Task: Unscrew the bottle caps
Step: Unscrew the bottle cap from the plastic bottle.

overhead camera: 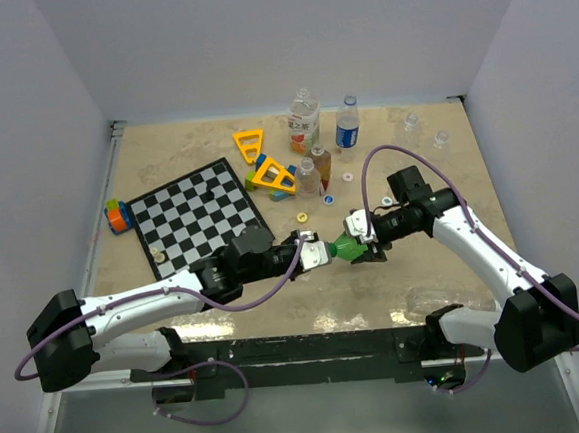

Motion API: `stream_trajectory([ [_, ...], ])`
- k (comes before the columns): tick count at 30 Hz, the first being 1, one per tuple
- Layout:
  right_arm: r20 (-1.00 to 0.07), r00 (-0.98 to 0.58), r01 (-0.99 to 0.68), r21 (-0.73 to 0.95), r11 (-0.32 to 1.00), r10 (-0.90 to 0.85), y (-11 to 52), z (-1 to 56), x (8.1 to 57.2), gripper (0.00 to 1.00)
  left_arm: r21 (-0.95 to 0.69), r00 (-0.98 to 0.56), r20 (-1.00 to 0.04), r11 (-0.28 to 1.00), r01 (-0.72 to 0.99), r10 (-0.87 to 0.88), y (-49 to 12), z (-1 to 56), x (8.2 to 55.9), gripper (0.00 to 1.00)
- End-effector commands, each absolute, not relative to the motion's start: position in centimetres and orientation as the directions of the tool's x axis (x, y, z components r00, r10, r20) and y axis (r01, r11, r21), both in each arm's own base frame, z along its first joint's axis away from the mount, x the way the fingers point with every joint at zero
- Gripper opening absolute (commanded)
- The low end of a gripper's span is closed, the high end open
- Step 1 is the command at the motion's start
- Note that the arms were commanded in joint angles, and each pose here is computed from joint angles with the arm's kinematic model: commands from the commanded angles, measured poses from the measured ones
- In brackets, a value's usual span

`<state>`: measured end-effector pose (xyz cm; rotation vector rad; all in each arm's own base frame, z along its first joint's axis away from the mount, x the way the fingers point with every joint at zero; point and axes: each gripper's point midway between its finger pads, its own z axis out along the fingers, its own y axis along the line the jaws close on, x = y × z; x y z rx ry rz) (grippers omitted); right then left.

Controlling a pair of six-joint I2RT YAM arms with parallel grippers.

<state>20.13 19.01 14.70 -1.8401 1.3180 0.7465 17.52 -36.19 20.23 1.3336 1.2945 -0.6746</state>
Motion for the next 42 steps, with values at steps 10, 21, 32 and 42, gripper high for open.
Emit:
stream_trajectory([
  [10,-0.806,0.308,-0.950,-0.232,-0.210,-0.506,19.4,14.8,20.0,0.00,-0.574,-0.647,-0.740,0.673,0.466,-0.183,-33.3,23.2,19.4,0.00],
  [21,-0.805,0.304,-0.951,-0.229,-0.206,-0.510,19.3,14.7,20.0,0.00,-0.742,-0.749,-0.563,0.614,0.271,-0.350,-33.9,23.7,19.2,0.00],
  [32,-0.803,0.304,-0.952,-0.230,-0.204,-0.513,19.3,14.7,20.0,0.00,-0.698,-0.680,-0.635,0.650,0.301,-0.367,-31.0,23.8,19.3,0.62],
  [42,-0.801,0.309,-0.950,-0.236,-0.204,-0.513,19.3,14.8,20.1,0.00,-0.406,-0.472,-0.878,0.649,0.644,-0.081,-27.9,21.8,17.0,0.94],
])
